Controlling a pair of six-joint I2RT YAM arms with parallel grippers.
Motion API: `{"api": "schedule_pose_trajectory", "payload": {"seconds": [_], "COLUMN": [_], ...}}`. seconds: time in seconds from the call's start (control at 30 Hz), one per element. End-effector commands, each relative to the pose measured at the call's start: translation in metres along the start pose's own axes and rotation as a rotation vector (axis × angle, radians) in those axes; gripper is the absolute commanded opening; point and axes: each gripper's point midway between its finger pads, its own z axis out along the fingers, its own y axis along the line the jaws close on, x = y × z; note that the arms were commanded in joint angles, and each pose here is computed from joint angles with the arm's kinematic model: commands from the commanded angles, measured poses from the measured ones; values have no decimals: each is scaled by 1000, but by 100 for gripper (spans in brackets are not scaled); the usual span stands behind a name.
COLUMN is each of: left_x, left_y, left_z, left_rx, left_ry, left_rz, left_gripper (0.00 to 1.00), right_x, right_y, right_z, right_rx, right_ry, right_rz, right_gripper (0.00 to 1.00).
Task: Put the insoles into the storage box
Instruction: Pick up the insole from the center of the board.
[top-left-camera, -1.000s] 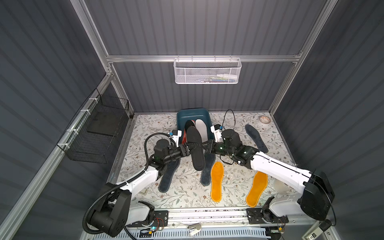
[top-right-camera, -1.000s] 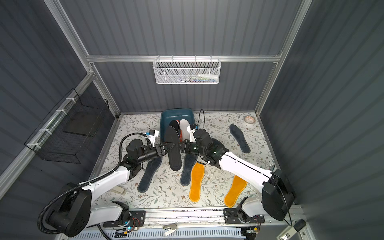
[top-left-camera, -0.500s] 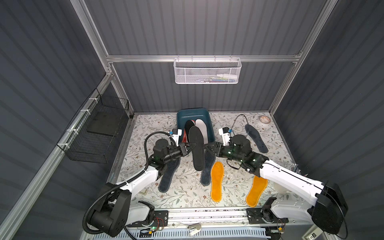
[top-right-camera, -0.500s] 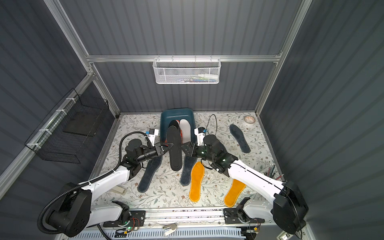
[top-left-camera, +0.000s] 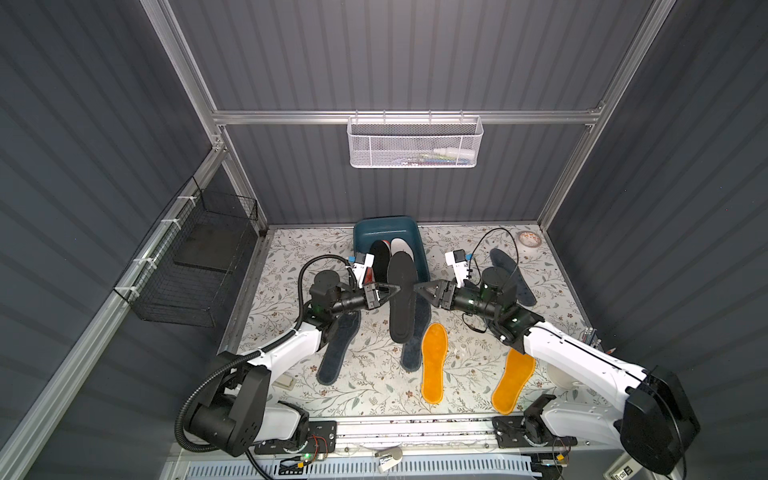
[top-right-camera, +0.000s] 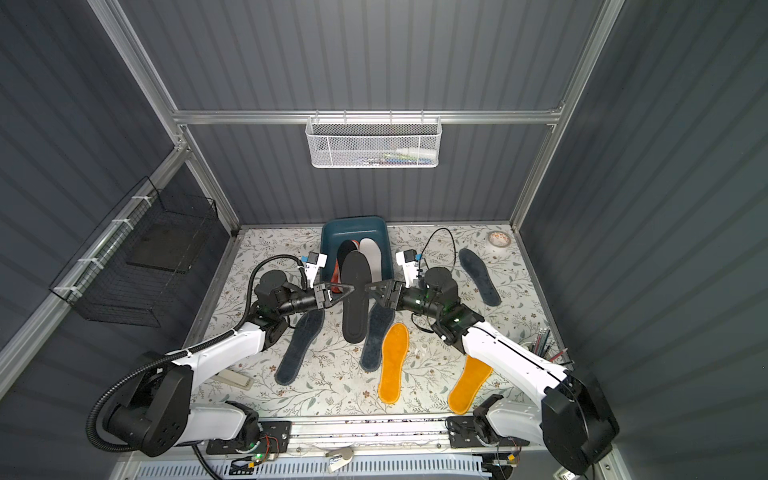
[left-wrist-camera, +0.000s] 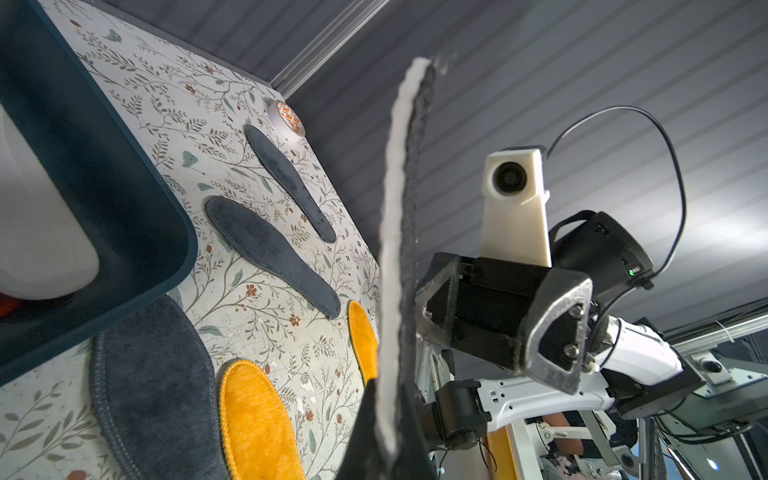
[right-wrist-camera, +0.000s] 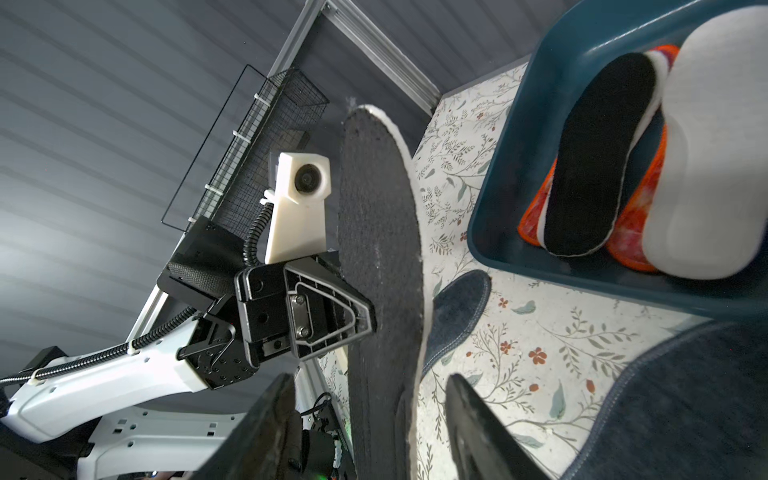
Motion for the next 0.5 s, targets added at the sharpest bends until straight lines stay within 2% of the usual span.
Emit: {"api": "schedule_pose_trajectory", "payload": {"seconds": [0.0, 0.1, 0.4, 0.47], "left_x": [-8, -9, -9, -9], "left_y": [-18, -18, -12, -11], "left_z": [3, 4, 7, 7], "left_rx": [67, 71, 67, 62], "left_ry": [6, 6, 12, 12], "left_rz": [48, 48, 30, 29], "left_gripper": [0, 0, 0, 0], "right_x": [0, 3, 7, 6], "right_y": [18, 19, 21, 17], "right_z": [8, 15, 26, 25], "right_rx": [-96, -115, -119, -100], "right_ry": [22, 34, 56, 50], "right_rz": [-12, 2, 19, 22], "right_gripper": [57, 50, 1, 0]}}
